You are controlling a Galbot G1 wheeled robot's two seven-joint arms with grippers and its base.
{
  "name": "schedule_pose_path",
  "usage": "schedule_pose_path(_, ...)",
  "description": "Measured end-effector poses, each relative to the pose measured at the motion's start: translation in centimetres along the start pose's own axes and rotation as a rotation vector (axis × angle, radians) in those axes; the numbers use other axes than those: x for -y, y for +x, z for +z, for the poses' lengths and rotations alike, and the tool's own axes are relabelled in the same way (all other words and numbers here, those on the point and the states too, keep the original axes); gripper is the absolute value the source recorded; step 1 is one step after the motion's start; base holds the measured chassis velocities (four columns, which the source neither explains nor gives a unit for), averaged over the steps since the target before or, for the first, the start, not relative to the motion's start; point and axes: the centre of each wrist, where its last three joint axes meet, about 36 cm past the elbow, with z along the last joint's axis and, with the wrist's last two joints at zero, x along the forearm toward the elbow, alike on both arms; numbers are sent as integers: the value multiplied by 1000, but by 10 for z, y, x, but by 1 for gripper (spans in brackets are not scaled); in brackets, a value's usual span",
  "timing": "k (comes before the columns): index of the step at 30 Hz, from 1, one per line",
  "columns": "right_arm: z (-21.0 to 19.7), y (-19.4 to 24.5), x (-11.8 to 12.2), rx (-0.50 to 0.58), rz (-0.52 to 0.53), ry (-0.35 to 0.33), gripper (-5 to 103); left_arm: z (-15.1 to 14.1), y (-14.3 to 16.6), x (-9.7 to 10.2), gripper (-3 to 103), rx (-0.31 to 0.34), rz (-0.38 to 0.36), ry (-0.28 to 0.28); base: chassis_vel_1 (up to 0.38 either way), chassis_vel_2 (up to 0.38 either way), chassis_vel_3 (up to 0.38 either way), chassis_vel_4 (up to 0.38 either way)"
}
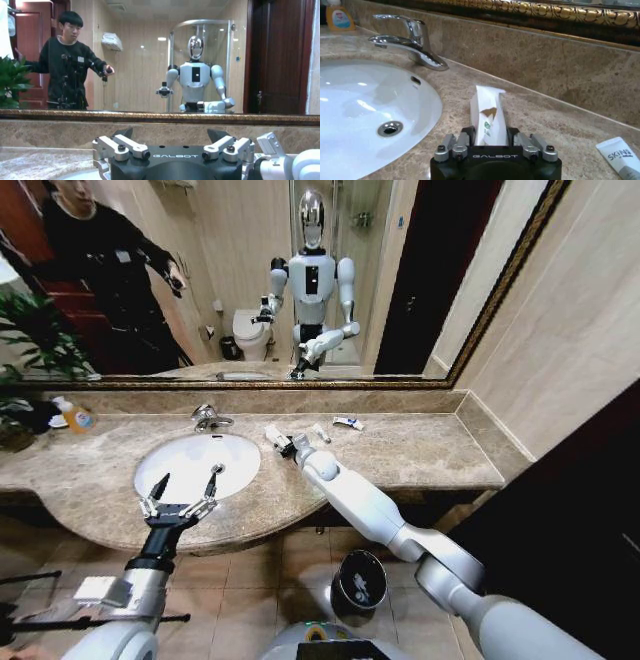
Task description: Pick up the trash from the sink and place it in the trash bin.
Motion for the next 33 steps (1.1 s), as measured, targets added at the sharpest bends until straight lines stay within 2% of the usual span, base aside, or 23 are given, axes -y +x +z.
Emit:
schedule_pose_path(3, 2, 2, 1, 1, -8, -8, 40, 0, 0, 0, 100, 0, 0, 0, 0, 0, 0, 0)
schedule_pose_path(5, 7, 4, 4, 6, -13, -26, 33, 0, 0, 0, 100, 0, 0, 0, 0, 0, 0, 0)
schedule_pose_path(6, 8, 5, 4, 10, -15, -34, 25, 0, 0, 0, 100, 0, 0, 0, 0, 0, 0, 0)
schedule_pose_path(10, 12, 12, 4, 35, -14, -65, 17, 0, 0, 0, 100, 0, 0, 0, 0, 0, 0, 0)
schedule_pose_path(12, 10, 20, 6, 57, -11, -82, 14, 0, 0, 0, 100, 0, 0, 0, 0, 0, 0, 0)
schedule_pose_path(14, 6, 49, 18, 110, -15, -106, 6, 0, 0, 0, 100, 0, 0, 0, 0, 0, 0, 0)
schedule_pose_path(15, 6, 49, 18, 110, -15, -106, 6, 0, 0, 0, 100, 0, 0, 0, 0, 0, 0, 0)
schedule_pose_path(17, 2, 103, 47, 174, -53, -129, 1, 0, 0, 0, 100, 0, 0, 0, 0, 0, 0, 0)
schedule_pose_path(18, 2, 103, 47, 174, -53, -129, 1, 0, 0, 0, 100, 0, 0, 0, 0, 0, 0, 0)
schedule_pose_path(19, 2, 136, 66, 199, -79, -137, 1, 0, 0, 0, 100, 0, 0, 0, 0, 0, 0, 0)
schedule_pose_path(20, 2, 136, 66, 199, -79, -137, 1, 0, 0, 0, 100, 0, 0, 0, 0, 0, 0, 0)
schedule_pose_path(22, 16, 199, 101, 202, -112, -116, 0, 0, 0, 0, 100, 0, 0, 0, 0, 0, 0, 0)
schedule_pose_path(23, 16, 199, 101, 202, -112, -116, 0, 0, 0, 0, 100, 0, 0, 0, 0, 0, 0, 0)
schedule_pose_path(25, 50, 249, 132, 142, -105, -71, 0, 0, 0, 0, 100, 0, 0, 0, 0, 0, 0, 0)
schedule_pose_path(26, 50, 249, 132, 142, -105, -71, 0, 0, 0, 0, 100, 0, 0, 0, 0, 0, 0, 0)
schedule_pose_path(27, 61, 263, 144, 120, -93, -60, 0, 0, 0, 0, 100, 0, 0, 0, 0, 0, 0, 0)
schedule_pose_path(28, 77, 290, 166, 94, -77, -36, 0, 0, 0, 0, 100, 0, 0, 0, 0, 0, 0, 0)
schedule_pose_path(29, 77, 290, 166, 94, -77, -36, 0, 0, 0, 0, 100, 0, 0, 0, 0, 0, 0, 0)
schedule_pose_path(30, 88, 318, 185, 80, -78, -23, 0, 0, 0, 0, 100, 0, 0, 0, 0, 0, 0, 0)
schedule_pose_path(31, 92, 333, 195, 64, -85, -13, 0, 0, 0, 0, 100, 0, 0, 0, 0, 0, 0, 0)
schedule_pose_path(32, 92, 333, 195, 64, -85, -13, 0, 0, 0, 0, 100, 0, 0, 0, 0, 0, 0, 0)
schedule_pose_path(33, 95, 348, 209, 44, -116, 5, 0, 0, 0, 0, 100, 0, 0, 0, 0, 0, 0, 0)
